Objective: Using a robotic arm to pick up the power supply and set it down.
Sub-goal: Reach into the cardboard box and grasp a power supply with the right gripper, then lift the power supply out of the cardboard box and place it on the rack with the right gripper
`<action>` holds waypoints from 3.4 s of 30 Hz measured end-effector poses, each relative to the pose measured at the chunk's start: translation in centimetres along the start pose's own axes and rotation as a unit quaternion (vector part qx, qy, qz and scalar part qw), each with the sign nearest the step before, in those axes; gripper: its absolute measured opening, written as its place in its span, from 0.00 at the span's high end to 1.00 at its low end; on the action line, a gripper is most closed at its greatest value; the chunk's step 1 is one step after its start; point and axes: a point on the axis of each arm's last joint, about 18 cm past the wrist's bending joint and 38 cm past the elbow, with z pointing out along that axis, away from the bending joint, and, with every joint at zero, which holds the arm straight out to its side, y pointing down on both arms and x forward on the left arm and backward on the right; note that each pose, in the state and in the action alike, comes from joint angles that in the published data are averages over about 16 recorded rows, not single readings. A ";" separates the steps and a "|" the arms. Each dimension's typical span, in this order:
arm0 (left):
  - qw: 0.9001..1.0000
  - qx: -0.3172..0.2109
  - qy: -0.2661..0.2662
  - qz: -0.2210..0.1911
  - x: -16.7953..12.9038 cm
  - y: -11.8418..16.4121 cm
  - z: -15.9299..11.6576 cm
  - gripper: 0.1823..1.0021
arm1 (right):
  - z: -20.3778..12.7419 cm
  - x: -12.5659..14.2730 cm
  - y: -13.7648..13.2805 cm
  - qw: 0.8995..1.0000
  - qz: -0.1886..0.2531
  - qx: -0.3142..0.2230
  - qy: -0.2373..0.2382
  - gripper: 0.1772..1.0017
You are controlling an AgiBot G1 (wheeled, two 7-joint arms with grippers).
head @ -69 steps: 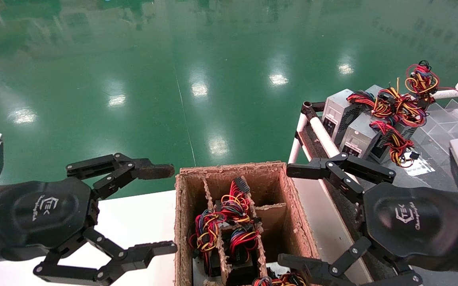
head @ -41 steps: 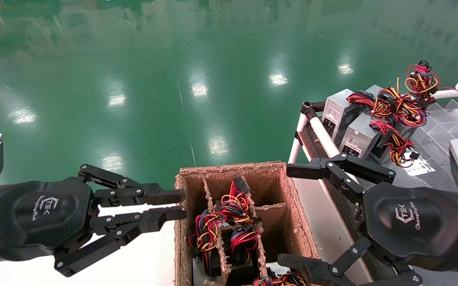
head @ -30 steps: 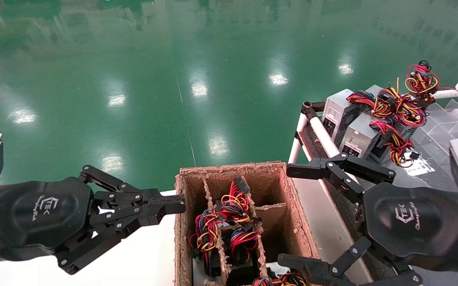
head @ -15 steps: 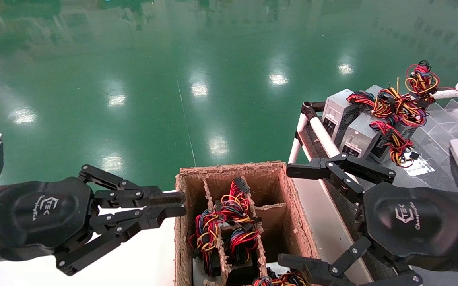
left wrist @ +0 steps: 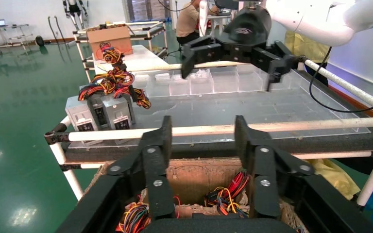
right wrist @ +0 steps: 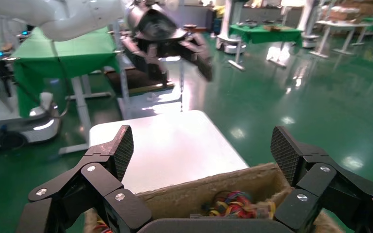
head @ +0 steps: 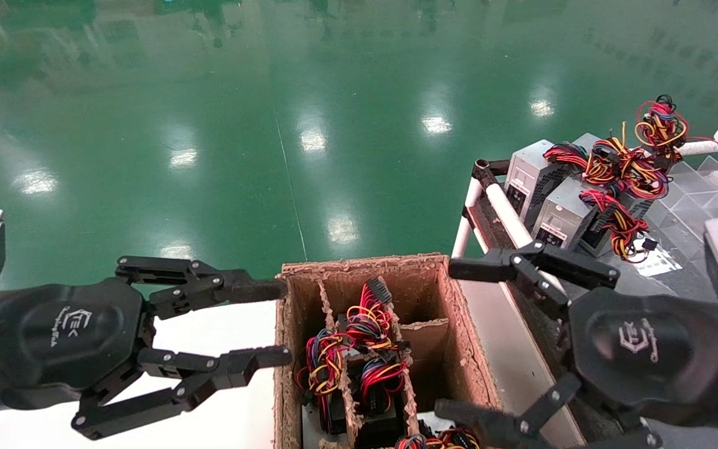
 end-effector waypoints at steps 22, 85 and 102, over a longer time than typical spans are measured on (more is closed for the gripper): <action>1.000 0.000 0.000 0.000 0.0 0.0 0.0 0.14 | 0.7 -0.2 6.8 0.955 0.030 -0.288 -0.059 0.00; 1.000 0.000 0.000 0.000 0.0 0.0 0.0 0.00 | 1.3 1.4 7.8 0.950 0.015 -0.306 -0.060 0.93; 1.000 0.000 0.000 0.000 0.0 0.0 0.0 0.00 | 0.1 2.7 2.8 0.978 -0.033 -0.205 -0.001 0.93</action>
